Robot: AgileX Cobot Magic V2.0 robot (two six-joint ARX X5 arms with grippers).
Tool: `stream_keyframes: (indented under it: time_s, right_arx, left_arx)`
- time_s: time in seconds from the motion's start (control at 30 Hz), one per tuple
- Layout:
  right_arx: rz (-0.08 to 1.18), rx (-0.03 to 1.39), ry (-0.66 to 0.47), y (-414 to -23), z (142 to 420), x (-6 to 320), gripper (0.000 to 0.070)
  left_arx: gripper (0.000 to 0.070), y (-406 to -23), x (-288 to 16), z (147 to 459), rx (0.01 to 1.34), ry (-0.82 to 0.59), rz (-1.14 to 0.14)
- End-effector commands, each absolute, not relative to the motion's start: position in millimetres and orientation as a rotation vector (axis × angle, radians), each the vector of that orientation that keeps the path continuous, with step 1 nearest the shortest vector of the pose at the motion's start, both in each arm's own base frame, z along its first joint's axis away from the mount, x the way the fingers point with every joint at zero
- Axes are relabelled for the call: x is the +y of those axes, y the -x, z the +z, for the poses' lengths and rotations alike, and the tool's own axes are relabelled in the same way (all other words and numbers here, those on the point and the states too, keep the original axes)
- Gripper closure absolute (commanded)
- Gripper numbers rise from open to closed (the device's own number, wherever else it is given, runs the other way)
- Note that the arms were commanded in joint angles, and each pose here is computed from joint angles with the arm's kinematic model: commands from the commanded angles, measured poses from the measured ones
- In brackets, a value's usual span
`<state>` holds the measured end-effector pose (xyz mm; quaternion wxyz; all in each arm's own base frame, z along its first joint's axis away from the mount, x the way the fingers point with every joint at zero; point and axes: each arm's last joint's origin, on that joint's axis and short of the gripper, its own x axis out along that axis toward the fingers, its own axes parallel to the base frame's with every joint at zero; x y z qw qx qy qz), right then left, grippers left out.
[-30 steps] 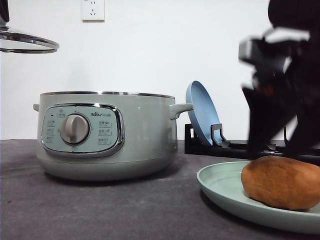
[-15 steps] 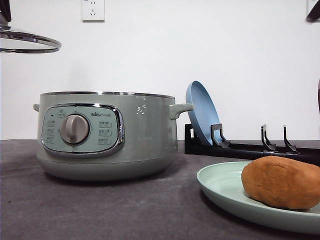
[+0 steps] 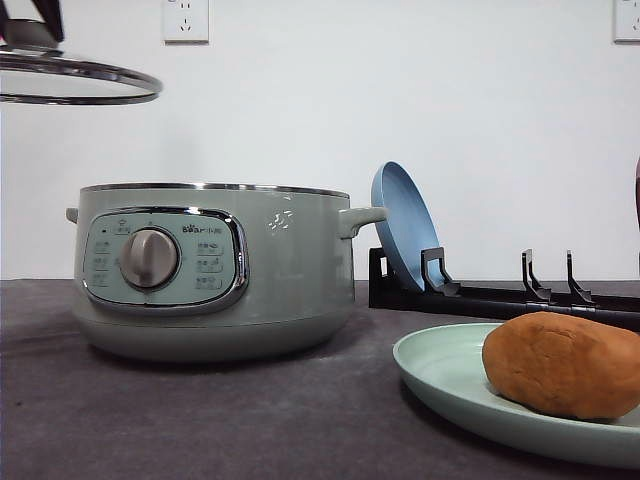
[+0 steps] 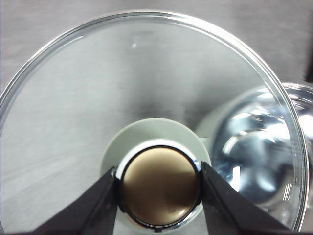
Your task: Transfer potato from steamer to green plate
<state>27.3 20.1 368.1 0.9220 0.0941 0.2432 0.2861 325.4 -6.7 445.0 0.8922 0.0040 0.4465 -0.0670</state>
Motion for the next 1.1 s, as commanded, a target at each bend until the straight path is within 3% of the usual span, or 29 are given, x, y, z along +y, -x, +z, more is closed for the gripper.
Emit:
stream_keyframes:
  time_s: [0.0,0.7,1.07]
  right_arx:
    - [0.588,0.482,-0.219,-24.7,372.3,18.8,0.0082]
    - [0.589,0.483,-0.216,-24.9,372.2,18.9,0.0082]
    - [0.589,0.483,-0.216,-25.0,372.2,18.9,0.0082]
  left_arx:
    - [0.0699,-321.3,-14.2,460.3,0.841,-0.011,-0.161]
    - [0.0699,-305.9,-121.2,446.1,0.873,-0.156,-0.473]
    - [0.0699,-297.9,-150.1,442.8,0.869,-0.213,-0.563]
